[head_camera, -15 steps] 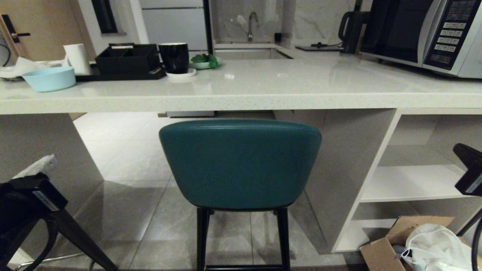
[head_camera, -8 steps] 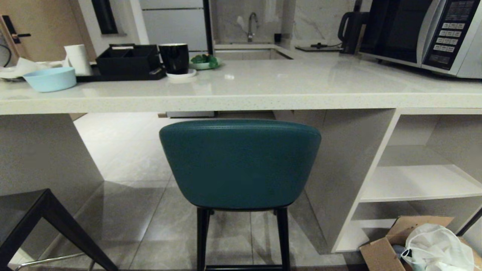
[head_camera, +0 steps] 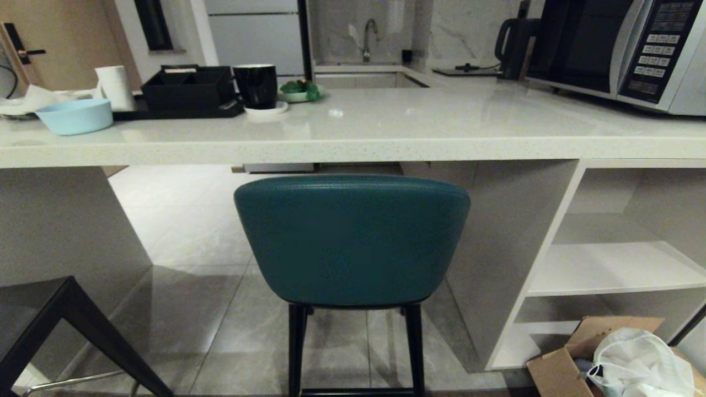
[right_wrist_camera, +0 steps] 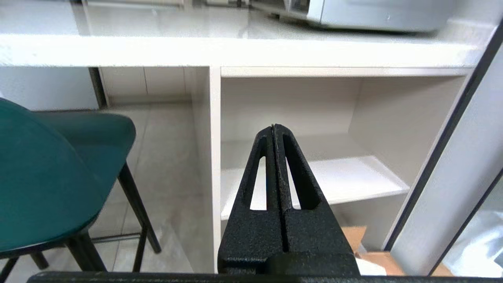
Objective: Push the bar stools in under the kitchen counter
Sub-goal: Push the gray chair back under the dining table
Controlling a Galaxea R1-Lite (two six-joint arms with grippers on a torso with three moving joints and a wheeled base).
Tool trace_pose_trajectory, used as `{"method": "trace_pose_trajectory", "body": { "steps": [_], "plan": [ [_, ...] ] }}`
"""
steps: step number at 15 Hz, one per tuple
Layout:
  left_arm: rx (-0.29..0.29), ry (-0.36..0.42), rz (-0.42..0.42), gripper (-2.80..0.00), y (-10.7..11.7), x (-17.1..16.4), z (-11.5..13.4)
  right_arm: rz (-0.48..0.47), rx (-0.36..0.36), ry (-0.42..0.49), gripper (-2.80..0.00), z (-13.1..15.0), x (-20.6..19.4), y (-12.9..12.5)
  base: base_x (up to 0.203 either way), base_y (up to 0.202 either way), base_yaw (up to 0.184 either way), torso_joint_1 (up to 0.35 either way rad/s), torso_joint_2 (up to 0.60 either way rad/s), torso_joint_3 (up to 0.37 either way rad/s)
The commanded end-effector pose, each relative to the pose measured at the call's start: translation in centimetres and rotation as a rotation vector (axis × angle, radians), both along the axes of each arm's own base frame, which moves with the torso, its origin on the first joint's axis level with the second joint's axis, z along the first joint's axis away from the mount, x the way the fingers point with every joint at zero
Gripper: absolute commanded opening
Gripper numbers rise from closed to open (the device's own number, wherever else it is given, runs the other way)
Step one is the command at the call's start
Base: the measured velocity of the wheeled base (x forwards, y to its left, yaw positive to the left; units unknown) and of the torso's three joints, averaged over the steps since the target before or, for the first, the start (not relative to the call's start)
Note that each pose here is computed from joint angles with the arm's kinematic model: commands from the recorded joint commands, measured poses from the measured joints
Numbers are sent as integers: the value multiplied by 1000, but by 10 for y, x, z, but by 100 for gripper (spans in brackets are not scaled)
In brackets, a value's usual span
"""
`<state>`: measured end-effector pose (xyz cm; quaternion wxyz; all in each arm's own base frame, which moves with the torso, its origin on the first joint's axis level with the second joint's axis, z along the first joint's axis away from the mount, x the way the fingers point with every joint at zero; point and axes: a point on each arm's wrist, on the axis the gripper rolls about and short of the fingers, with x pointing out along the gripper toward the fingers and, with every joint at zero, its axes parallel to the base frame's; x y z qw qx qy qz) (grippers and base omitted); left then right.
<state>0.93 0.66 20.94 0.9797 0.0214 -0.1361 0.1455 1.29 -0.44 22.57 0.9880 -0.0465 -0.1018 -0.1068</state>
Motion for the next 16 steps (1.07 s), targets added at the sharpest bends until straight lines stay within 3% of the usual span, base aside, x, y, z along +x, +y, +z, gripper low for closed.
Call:
{"method": "trace_pose_trajectory", "body": {
  "steps": [1, 3, 6, 10, 12, 14, 16],
  "plan": [
    [18, -61, 1, -280, 0, -19, -3, 18, -8, -56, -280, -7, -30, 1, 0, 0, 0, 0, 0, 0],
    [28, -39, 8, -280, 0, -36, -20, 46, -16, 2, -280, -24, -56, 2, 0, 0, 0, 0, 0, 0],
    [44, 7, -26, -280, -1, -56, -48, 91, -30, 22, -280, -24, -62, 3, 0, 0, 0, 0, 0, 0],
    [56, 31, -58, -280, -2, -56, -59, 96, -31, 26, -280, -30, -63, 3, 0, 0, 0, 0, 0, 0],
    [59, 110, -72, -280, -2, -42, -95, 130, -36, 66, -280, -65, -61, 4, 0, 0, 0, 0, 0, 0],
    [62, 109, -90, -280, -3, -33, -117, 157, -42, 110, -280, -102, -56, 4, 0, 0, 0, 0, 0, 0],
    [72, 125, -222, -280, -6, -32, -120, 182, -21, 226, -280, -142, -39, 4, 0, 0, 0, 0, 0, 0]
  ]
}}
